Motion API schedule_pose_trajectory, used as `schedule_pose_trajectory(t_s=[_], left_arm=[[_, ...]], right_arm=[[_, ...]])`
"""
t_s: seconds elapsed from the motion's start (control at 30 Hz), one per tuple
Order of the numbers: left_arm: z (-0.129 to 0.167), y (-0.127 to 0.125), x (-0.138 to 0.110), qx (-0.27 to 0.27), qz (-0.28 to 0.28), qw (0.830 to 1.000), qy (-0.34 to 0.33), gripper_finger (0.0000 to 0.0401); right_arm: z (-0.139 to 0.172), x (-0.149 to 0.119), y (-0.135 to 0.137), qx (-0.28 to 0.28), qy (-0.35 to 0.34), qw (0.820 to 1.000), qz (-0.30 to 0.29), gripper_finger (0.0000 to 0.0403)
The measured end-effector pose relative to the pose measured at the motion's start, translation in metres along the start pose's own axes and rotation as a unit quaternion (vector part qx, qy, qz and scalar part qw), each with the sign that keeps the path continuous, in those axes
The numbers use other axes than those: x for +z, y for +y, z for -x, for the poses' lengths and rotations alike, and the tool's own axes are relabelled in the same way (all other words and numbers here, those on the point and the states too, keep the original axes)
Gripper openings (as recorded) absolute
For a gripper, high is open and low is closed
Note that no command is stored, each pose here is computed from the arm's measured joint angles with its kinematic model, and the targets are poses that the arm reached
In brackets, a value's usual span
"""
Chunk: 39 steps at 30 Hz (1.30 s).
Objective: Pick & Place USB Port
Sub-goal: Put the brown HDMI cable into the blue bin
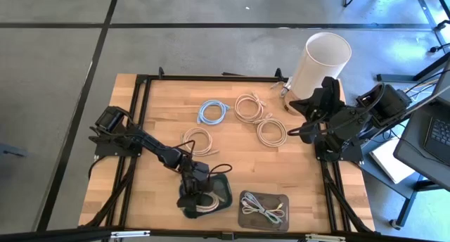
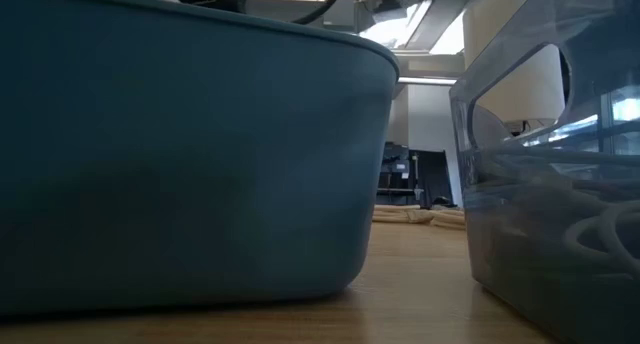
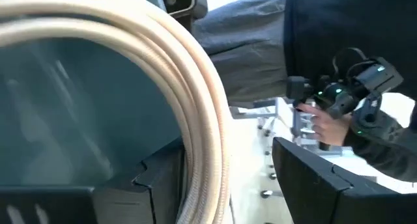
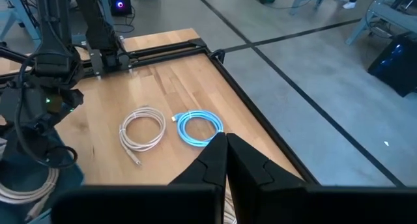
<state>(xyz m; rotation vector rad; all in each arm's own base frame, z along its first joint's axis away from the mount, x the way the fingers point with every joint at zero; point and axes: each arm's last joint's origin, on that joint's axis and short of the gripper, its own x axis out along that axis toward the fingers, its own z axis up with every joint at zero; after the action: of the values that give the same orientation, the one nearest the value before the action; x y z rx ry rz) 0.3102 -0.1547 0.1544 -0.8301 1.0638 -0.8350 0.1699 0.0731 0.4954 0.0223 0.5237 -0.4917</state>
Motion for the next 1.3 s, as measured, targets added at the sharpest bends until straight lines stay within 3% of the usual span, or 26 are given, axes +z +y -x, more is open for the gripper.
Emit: schedule_pose_trajectory(t_s=[0.27,0.57,0.73,0.93,1.1,1.3], left_arm=[[0.010,-0.003,0.007,-0.014,0.019,1.000,-0.010,0.0215],[0.020,-0.015,0.018,-0.018,-0.013,0.999,-0.038,0.0233],[0.022,-0.015,0.020,0.015,-0.027,0.999,-0.017,0.0233],[0.040,-0.015,0.026,0.083,0.033,0.996,0.032,0.0233],[0.069,-0.046,0.043,0.116,0.012,0.993,0.016,0.0233],[0.128,-0.113,0.060,0.157,-0.080,0.979,-0.104,0.0233]], right_arm=[[0.000,0.000,0.001,0.009,0.006,1.000,-0.001,0.0012],[0.000,0.000,0.001,0.010,0.007,1.000,-0.001,0.0012],[0.000,0.000,0.001,0.010,0.007,1.000,-0.001,0.0012],[0.000,0.000,0.000,0.009,0.007,1.000,0.000,0.0012],[0.000,0.000,0.001,0.010,0.007,1.000,0.001,0.0012],[0.000,-0.001,0.001,0.017,0.012,1.000,0.001,0.0012]])
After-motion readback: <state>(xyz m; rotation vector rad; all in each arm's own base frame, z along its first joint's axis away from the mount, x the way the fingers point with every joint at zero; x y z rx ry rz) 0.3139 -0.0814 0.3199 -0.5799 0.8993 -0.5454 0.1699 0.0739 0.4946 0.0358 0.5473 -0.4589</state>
